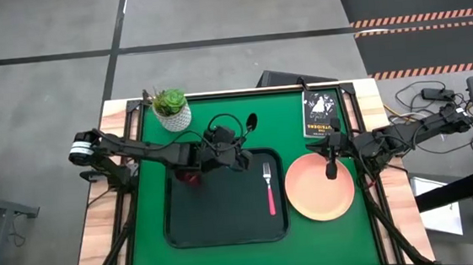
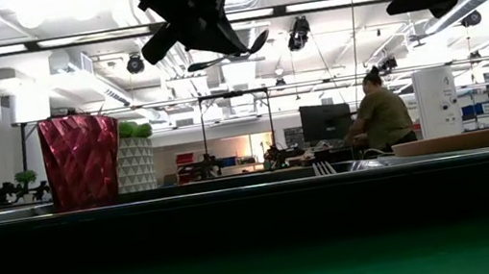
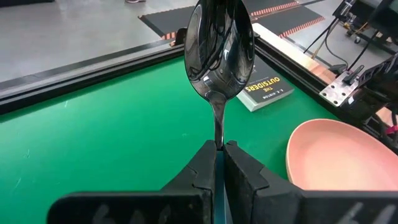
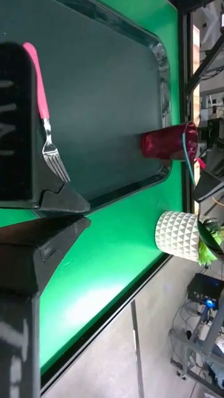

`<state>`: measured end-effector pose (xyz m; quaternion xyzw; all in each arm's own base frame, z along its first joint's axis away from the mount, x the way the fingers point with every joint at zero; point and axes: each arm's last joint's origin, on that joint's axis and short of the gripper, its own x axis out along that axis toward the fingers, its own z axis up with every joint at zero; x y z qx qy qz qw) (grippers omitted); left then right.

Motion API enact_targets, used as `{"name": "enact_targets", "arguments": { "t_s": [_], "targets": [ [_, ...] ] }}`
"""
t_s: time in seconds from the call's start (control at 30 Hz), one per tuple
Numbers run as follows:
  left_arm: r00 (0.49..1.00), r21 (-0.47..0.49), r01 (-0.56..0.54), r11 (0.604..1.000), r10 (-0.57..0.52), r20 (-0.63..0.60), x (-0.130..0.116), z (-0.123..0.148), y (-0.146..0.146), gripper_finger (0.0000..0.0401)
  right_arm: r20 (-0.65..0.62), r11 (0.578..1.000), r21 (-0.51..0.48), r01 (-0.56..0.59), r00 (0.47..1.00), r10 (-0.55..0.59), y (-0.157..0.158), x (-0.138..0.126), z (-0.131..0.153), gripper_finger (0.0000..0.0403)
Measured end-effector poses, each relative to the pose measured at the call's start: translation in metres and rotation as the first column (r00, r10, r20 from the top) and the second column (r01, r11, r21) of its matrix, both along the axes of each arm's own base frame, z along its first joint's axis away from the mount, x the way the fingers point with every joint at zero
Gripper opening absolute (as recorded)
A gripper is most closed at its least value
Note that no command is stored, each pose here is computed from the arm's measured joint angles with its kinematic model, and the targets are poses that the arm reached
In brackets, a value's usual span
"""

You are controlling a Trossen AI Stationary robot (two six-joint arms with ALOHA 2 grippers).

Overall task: Pick and place plate/cup/fork/spoon on tray
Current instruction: Put the light blue spoon on the black tray to the left of the pink fork

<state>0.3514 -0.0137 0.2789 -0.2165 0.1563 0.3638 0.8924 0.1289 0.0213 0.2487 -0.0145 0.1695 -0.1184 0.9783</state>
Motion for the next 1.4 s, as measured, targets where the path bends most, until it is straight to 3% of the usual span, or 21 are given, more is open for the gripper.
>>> {"name": "enact_targets", "arguments": {
  "t_s": [0.7, 1.1, 1.4],
  "targets": [
    [1.0, -0.044, -0.013, 0.999, 0.013, -0.007, -0.004, -0.013, -0.001, 0.0001, 0.004, 0.999, -0.05, -0.01, 1.0, 0.01, 0.0, 0.0, 0.002, 0.0009],
    [0.998, -0.179, 0.07, 0.981, -0.07, 0.009, -0.007, -0.022, -0.021, 0.0001, 0.098, 0.98, -0.193, -0.045, 0.993, 0.065, 0.001, 0.004, 0.016, 0.0009],
    [1.0, -0.288, -0.013, 0.958, 0.018, 0.015, -0.013, -0.054, -0.023, 0.0001, 0.178, 0.973, -0.226, -0.036, 0.981, 0.077, -0.001, -0.002, 0.043, 0.0009]
  ]
}}
